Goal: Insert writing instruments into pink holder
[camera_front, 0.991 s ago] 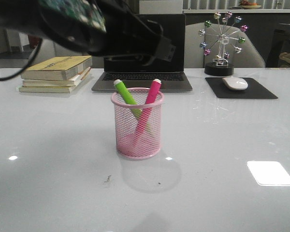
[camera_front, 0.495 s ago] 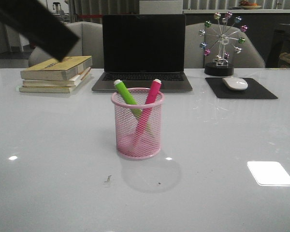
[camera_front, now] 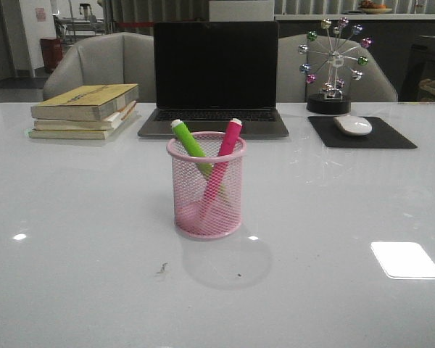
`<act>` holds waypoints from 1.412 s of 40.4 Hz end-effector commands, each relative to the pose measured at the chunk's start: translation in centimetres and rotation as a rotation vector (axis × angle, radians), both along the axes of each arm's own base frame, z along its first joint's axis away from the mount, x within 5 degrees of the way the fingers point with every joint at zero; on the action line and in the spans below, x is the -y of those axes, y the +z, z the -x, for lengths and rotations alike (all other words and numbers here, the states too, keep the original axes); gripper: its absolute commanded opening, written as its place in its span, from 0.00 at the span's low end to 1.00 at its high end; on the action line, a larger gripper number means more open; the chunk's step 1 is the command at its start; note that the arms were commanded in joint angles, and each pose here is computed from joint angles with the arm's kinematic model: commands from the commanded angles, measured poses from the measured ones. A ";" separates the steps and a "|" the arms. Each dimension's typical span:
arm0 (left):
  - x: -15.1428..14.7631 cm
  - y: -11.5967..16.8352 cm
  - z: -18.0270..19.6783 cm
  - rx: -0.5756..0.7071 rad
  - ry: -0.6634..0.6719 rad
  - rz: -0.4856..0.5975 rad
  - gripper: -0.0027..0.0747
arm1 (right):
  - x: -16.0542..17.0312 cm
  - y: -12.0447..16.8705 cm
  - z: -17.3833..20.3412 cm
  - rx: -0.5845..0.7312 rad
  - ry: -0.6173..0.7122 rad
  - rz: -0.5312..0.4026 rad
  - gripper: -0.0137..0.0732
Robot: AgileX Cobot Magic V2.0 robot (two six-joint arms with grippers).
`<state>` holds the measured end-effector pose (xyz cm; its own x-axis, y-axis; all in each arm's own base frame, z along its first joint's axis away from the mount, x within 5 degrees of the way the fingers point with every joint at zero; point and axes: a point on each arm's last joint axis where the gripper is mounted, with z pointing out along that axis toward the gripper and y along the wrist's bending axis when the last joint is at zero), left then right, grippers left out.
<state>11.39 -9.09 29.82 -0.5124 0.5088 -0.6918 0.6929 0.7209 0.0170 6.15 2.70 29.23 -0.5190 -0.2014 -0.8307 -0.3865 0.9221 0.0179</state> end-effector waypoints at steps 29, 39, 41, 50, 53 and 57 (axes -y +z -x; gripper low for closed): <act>-0.5 0.9 -0.8 0.041 0.078 0.053 0.15 | 0.1 1.2 -0.3 0.083 -0.012 0.002 0.22; -0.5 0.9 -0.8 0.041 0.078 0.053 0.15 | 0.1 1.2 -0.3 0.083 -0.012 0.002 0.22; -0.5 0.9 -0.8 0.041 0.078 0.053 0.15 | 0.1 1.2 -0.3 0.083 -0.012 0.002 0.22; -1.2 1.6 -0.2 0.080 0.097 0.085 0.15 | 0.1 1.2 -0.3 0.083 -0.012 0.002 0.22; -2.2 2.2 0.2 0.126 0.144 0.106 0.15 | 0.1 1.2 -0.3 0.083 -0.012 0.002 0.22; -4.0 2.9 1.0 0.217 0.246 0.141 0.15 | 0.1 1.2 -0.3 0.083 -0.012 0.002 0.22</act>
